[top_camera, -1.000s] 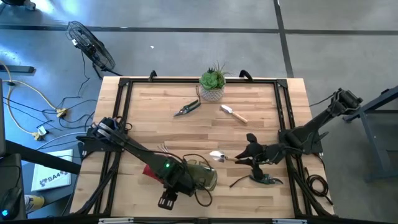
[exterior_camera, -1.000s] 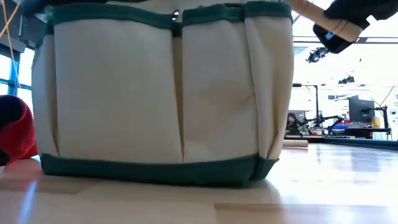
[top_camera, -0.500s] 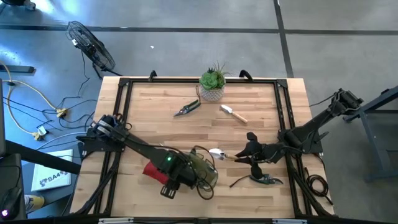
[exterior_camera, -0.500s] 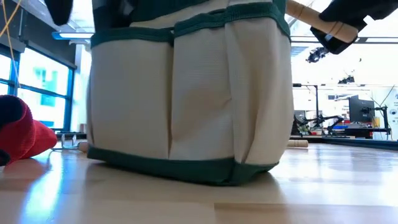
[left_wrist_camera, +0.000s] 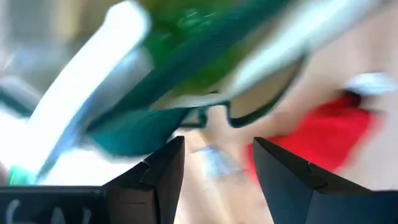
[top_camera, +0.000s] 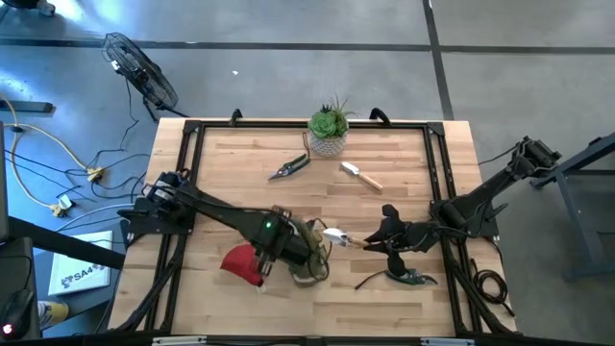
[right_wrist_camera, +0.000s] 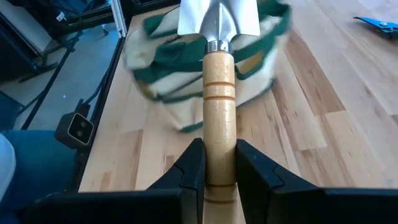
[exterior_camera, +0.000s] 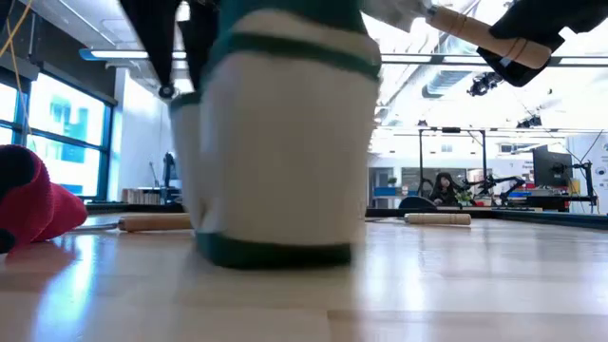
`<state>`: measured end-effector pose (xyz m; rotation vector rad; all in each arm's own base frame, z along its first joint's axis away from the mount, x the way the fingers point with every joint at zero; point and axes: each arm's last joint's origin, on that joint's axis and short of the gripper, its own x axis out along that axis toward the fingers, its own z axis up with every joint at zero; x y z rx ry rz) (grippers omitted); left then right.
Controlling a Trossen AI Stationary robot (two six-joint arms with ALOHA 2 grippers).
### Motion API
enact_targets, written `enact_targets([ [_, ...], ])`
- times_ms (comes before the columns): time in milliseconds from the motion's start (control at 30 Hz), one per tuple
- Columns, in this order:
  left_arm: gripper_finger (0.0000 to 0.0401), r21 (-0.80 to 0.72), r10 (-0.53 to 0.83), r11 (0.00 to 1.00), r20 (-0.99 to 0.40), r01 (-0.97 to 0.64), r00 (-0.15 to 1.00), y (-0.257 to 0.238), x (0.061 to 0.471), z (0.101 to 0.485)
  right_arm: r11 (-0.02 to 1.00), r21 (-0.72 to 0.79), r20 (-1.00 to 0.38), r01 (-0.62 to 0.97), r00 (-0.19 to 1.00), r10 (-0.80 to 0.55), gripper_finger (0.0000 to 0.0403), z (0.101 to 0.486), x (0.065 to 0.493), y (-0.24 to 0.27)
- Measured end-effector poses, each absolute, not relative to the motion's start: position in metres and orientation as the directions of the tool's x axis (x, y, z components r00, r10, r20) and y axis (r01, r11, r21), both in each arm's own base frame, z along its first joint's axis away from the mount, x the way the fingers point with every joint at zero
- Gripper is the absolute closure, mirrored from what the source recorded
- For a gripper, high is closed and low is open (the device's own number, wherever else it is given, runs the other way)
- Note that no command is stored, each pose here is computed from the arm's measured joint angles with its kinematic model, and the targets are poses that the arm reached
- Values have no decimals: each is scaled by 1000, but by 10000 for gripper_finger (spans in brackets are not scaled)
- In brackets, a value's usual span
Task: Pick & Place Garden tools in Gardening bag
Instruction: Put the right brown trowel into the gardening bag
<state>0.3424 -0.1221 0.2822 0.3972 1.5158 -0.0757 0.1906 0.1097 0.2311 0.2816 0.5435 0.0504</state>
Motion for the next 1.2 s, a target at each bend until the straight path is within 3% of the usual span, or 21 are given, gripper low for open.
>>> enact_targets([
  [333,219,319,296,910,-947,265,124,-92,354,299,960,277,-504,28,855,121,354,231,191,110],
  [600,219,438,434,861,-898,260,77,-87,343,307,941,319,-612,112,783,114,354,221,184,107],
  [833,219,491,452,856,-863,162,227,-84,340,347,929,364,-660,65,721,208,354,221,176,117],
  [1033,219,548,491,834,-785,55,378,-82,335,392,906,380,-769,185,607,199,354,231,164,123],
  [1200,219,591,543,805,-700,-52,464,-78,329,422,913,331,-844,240,508,172,354,256,183,125],
])
